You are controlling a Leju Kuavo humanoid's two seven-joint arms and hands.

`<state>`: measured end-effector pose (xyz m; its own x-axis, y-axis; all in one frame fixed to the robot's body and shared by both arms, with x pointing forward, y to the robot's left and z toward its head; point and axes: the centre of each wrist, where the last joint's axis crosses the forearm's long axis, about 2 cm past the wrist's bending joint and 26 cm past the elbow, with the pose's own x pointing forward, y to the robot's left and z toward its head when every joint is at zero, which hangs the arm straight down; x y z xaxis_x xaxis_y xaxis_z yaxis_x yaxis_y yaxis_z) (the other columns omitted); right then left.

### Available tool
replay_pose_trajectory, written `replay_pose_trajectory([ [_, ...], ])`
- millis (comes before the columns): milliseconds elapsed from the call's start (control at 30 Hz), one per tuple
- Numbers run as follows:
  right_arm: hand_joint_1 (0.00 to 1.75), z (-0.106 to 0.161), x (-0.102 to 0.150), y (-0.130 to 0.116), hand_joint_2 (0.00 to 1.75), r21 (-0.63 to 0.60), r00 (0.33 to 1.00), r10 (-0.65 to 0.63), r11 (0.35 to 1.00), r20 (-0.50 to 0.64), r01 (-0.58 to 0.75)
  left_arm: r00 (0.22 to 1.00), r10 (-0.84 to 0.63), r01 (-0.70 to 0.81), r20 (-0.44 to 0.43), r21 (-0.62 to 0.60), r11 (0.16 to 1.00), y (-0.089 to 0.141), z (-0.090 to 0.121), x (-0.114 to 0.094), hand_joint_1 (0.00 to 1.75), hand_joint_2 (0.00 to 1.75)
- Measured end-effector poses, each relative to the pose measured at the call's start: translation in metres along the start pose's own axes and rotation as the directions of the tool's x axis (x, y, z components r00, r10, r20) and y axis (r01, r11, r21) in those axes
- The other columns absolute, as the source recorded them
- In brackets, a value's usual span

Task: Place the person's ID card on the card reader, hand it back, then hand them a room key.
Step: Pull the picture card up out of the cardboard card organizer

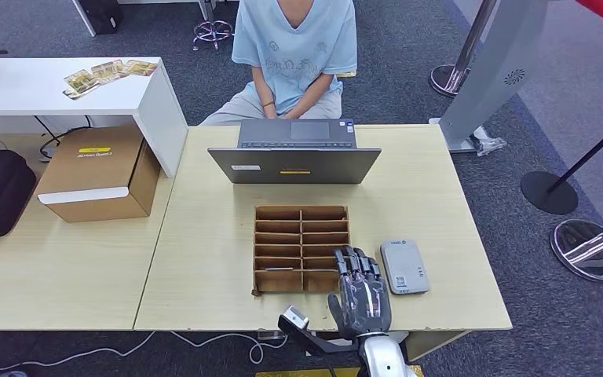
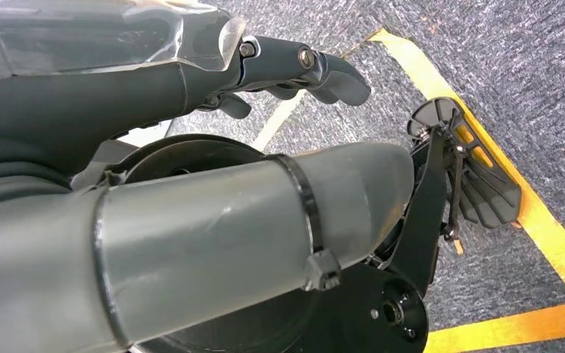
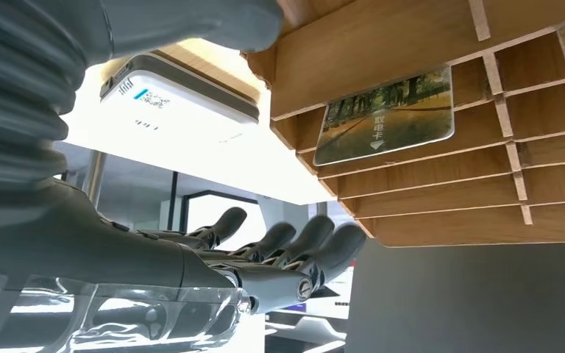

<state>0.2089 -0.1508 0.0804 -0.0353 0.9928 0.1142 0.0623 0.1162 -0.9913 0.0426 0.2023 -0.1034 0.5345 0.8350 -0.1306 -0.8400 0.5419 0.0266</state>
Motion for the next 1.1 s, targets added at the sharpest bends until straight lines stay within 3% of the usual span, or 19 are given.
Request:
replay_pose_trajectory([
  [533, 0.42, -0.008, 0.004, -0.002, 1.75, -0.005, 0.999, 0.002, 1.000, 0.034, -0.002, 1.000, -0.001, 0.001, 0.003, 0.000, 1.000, 0.000, 0.000, 0.000, 0.00, 0.00],
  [1100, 0.62, -0.017, 0.015, -0.004, 1.75, 0.008, 0.997, -0.006, 1.000, 0.073, 0.006, 1.000, -0.002, 0.003, 0.017, -0.017, 1.000, -0.001, 0.000, 0.000, 0.00, 0.00],
])
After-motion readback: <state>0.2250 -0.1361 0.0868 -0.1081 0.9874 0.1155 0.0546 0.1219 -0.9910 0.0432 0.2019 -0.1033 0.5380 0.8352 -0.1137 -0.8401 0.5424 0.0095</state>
